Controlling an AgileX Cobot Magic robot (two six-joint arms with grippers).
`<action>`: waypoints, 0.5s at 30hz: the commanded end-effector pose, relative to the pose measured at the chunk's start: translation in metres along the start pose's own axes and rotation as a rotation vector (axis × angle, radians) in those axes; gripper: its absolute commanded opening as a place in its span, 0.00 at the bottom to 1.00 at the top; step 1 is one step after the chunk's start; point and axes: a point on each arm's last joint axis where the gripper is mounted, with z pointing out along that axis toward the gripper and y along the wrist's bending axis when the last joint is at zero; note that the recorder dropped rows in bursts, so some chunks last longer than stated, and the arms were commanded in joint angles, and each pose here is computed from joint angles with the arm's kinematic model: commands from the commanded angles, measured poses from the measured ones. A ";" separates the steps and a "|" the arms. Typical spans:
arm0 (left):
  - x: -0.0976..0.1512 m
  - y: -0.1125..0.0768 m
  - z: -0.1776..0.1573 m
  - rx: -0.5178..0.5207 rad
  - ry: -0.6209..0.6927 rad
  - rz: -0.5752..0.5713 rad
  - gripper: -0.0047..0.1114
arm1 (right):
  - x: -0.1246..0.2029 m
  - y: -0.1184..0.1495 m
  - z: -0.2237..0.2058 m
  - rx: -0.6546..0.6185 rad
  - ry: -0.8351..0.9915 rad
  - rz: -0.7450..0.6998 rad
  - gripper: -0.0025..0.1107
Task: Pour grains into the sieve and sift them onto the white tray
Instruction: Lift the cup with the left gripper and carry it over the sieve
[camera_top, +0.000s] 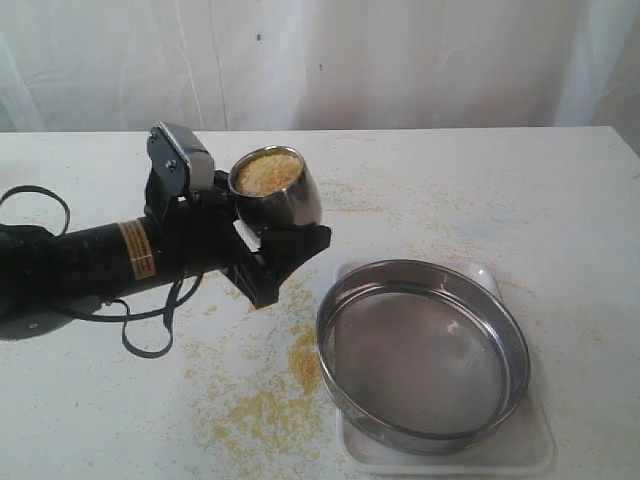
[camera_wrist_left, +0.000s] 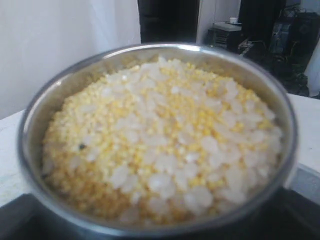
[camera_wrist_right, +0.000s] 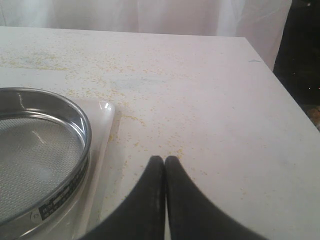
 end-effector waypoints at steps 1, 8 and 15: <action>-0.006 -0.032 0.014 0.044 -0.009 -0.035 0.04 | 0.000 0.000 0.000 -0.006 -0.008 -0.013 0.02; -0.007 -0.061 0.026 0.057 -0.003 -0.012 0.04 | 0.000 0.000 0.000 -0.006 -0.008 -0.013 0.02; -0.005 -0.060 0.026 0.034 0.018 0.035 0.04 | 0.000 0.000 0.000 -0.006 -0.008 -0.013 0.02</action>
